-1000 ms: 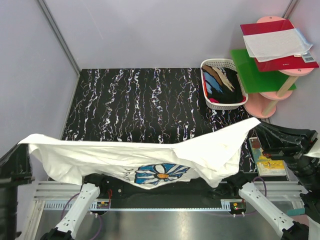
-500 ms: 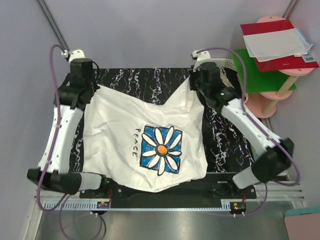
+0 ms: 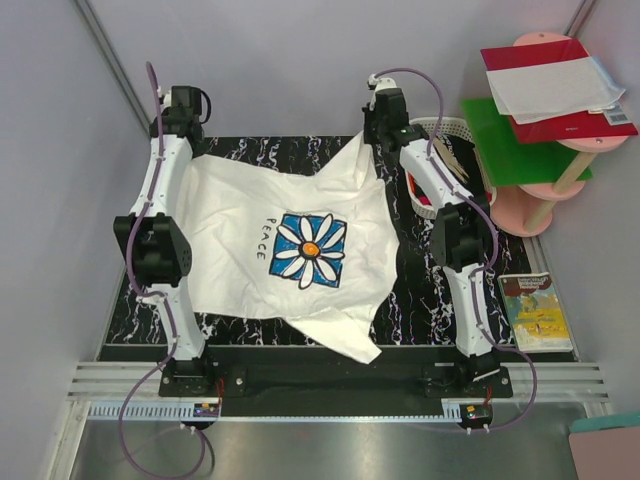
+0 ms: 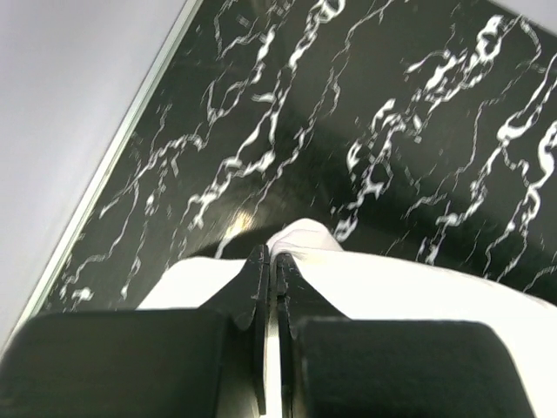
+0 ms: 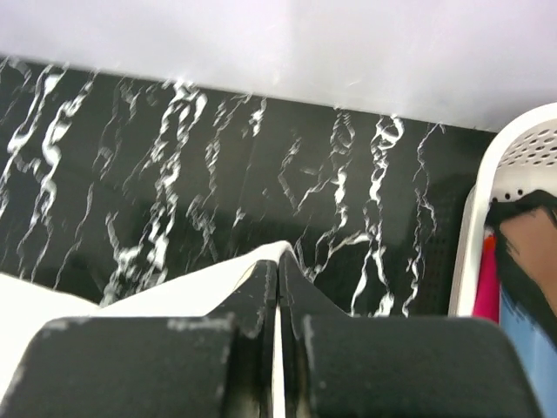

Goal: Fold and stack the t-shirts
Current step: Flatten the tshirt out

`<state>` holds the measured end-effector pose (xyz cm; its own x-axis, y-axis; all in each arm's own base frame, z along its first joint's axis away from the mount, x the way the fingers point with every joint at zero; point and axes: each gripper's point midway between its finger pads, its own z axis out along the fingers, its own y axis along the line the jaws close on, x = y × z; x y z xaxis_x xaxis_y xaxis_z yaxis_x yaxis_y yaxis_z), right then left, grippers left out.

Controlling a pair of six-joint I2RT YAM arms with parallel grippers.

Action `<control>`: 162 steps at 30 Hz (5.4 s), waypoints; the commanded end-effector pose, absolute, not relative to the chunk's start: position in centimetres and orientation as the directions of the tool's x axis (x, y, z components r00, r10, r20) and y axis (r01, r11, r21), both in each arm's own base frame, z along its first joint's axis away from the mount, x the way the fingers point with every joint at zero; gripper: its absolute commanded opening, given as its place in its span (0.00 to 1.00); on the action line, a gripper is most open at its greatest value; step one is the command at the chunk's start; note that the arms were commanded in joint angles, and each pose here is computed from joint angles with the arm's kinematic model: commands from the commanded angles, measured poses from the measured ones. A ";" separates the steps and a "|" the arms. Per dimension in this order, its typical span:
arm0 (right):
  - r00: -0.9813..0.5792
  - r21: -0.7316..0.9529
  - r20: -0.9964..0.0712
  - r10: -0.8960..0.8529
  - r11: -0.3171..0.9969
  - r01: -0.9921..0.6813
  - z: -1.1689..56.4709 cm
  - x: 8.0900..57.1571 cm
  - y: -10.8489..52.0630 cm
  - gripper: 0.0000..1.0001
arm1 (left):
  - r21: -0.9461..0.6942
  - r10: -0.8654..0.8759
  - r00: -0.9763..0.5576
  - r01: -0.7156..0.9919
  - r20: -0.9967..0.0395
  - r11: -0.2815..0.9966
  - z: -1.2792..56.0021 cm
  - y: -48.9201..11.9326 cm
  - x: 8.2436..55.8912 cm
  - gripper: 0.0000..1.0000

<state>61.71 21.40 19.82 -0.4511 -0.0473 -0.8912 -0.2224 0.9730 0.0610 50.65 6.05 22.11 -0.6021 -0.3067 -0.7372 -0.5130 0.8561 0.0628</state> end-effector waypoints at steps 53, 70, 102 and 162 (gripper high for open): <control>-0.754 0.513 -0.641 0.142 0.811 -0.283 8.8 57.4 30.4 0.71 | 0.030 -0.358 -0.625 -0.522 -0.694 0.853 18.3 8.7 51.8 0.00; -0.791 0.517 -0.599 0.126 0.815 -0.262 4.8 57.4 30.6 0.51 | 0.044 -0.349 -0.631 -0.521 -0.693 0.853 17.9 8.8 51.8 0.00; -0.436 0.293 -0.885 0.164 0.924 -0.247 19.2 65.0 23.1 0.00 | 0.028 -0.381 -0.566 -0.583 -0.731 0.812 18.9 10.5 52.5 0.00; 0.261 0.084 -0.923 0.281 0.812 -0.578 54.9 19.5 12.5 0.00 | -0.239 -0.204 0.204 -0.165 -0.957 0.957 54.2 2.7 16.4 0.00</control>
<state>10.72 12.30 55.98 0.2850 0.3431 -0.8950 -0.7380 0.6744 0.0235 5.57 0.91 57.05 0.4147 -0.2310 -0.8801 -0.0223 0.9644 -0.2636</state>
